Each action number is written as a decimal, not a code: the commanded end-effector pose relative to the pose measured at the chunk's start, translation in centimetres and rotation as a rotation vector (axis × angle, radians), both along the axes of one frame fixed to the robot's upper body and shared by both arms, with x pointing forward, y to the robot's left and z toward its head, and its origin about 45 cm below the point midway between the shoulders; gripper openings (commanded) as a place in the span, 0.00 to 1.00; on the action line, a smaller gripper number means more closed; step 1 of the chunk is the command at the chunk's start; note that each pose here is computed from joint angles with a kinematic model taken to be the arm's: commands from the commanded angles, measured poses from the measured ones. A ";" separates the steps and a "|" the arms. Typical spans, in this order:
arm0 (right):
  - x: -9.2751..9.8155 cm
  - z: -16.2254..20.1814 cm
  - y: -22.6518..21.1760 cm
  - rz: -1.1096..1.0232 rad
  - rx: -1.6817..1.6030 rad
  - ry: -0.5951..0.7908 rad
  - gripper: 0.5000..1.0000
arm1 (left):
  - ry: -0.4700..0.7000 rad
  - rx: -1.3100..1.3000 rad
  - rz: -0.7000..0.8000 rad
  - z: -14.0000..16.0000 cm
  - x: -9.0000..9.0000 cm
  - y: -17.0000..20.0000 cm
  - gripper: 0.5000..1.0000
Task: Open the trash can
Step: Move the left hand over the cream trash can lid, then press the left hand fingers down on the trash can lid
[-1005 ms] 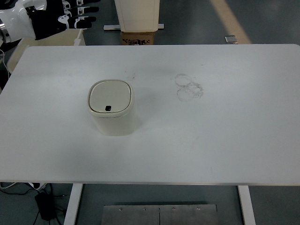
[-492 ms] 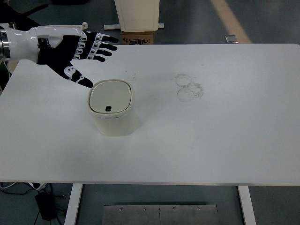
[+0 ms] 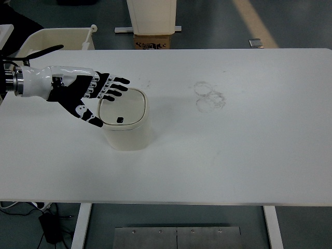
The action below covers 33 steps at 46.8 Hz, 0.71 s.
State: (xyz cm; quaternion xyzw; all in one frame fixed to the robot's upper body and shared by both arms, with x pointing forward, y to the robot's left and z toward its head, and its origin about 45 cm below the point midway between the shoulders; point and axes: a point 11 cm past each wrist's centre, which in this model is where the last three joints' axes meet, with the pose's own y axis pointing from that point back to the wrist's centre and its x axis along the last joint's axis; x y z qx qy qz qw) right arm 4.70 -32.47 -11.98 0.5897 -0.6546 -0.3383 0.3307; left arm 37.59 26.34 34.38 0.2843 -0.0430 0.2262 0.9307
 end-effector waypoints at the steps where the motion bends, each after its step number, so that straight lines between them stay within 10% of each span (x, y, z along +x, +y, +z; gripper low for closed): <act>1: 0.0 0.0 0.0 0.000 0.000 0.000 0.98 | 0.002 0.001 -0.006 -0.2 0.0 -0.2 1.00; 33: -0.1 0.0 0.0 -0.003 0.000 0.000 0.98 | 0.063 0.005 -0.030 -3.1 -0.8 -1.1 1.00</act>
